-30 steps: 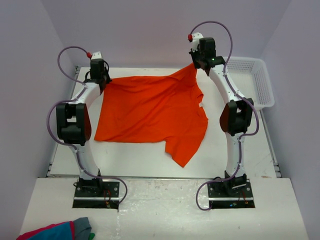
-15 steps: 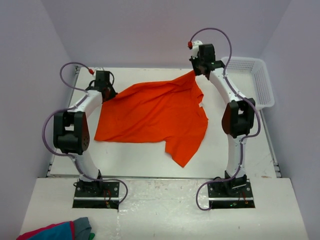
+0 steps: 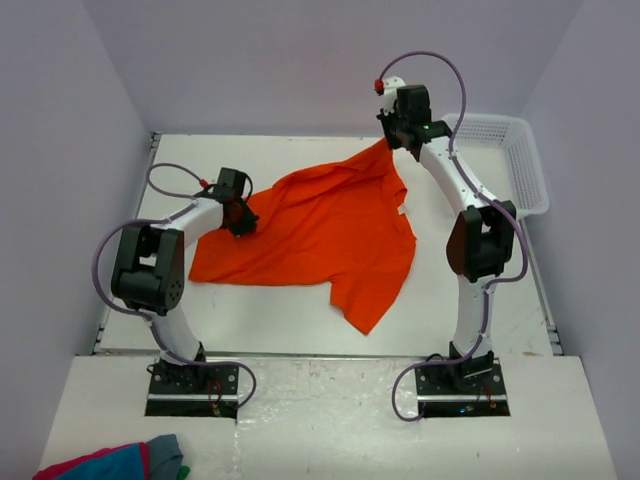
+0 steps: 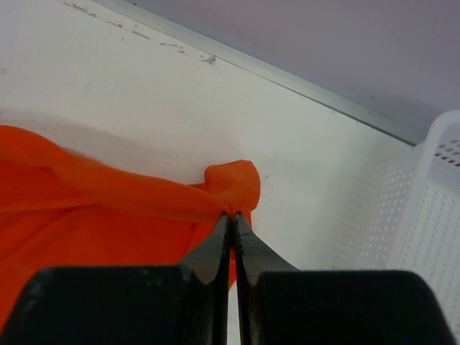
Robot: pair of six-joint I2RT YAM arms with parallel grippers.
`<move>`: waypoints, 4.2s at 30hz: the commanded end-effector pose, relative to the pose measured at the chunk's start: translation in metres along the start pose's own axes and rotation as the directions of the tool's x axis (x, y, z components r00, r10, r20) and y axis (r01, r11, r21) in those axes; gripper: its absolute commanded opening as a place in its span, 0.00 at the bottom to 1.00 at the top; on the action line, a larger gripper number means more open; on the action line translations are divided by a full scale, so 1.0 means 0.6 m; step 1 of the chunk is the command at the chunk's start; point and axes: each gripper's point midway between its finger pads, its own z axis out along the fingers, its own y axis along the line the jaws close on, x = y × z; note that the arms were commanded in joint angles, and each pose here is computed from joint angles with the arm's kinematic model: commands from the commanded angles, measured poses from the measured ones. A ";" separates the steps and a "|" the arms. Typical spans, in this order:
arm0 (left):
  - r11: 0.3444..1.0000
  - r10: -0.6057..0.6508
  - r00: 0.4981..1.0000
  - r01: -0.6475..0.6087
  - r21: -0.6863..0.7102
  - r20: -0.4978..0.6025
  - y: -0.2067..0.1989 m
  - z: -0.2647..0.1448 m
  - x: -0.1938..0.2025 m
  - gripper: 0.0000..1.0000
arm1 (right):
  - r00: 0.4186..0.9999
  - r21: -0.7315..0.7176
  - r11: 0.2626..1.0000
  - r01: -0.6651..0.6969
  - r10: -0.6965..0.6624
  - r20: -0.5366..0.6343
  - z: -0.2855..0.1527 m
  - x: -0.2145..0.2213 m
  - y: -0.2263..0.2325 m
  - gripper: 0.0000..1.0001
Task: Fold and stack the t-shirts
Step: Flatten out the tshirt
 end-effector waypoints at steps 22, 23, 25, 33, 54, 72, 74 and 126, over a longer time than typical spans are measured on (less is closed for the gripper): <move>0.987 0.144 0.958 -0.121 -0.108 0.246 0.011 -0.059 -0.024 0.50 | 0.999 -0.018 1.000 -0.002 0.003 0.048 -0.019 -0.028 0.019 0.00; 0.986 0.149 0.958 -0.126 -0.109 0.243 0.011 -0.059 -0.021 0.50 | 0.999 -0.018 1.000 -0.002 0.002 0.050 -0.019 -0.029 0.020 0.00; 0.983 0.168 0.958 -0.146 -0.109 0.234 0.011 -0.055 -0.014 0.50 | 0.999 -0.021 1.000 0.002 -0.001 0.052 -0.022 -0.031 0.023 0.00; 0.969 0.247 0.955 -0.238 -0.071 0.166 0.007 -0.051 0.051 0.42 | 0.998 -0.022 1.000 0.002 0.000 0.055 -0.028 -0.031 0.025 0.00; 0.887 0.386 0.874 -0.439 0.140 0.296 -0.046 -0.019 0.078 0.47 | 0.999 -0.047 0.999 0.008 -0.006 0.045 -0.025 -0.023 0.046 0.00; 0.896 0.407 0.856 -0.443 0.044 0.320 -0.050 0.008 0.048 0.46 | 0.999 -0.048 0.999 0.011 -0.009 0.044 -0.025 -0.023 0.046 0.00; 0.898 0.411 0.855 -0.440 0.024 0.315 -0.045 0.012 0.047 0.45 | 0.999 -0.051 0.999 0.011 -0.009 0.048 -0.027 -0.025 0.047 0.00; 0.893 0.007 0.441 -0.406 0.193 0.898 -0.096 -0.749 -0.266 0.00 | 0.823 0.273 0.920 -0.281 0.084 0.562 -0.611 -0.275 -0.148 0.00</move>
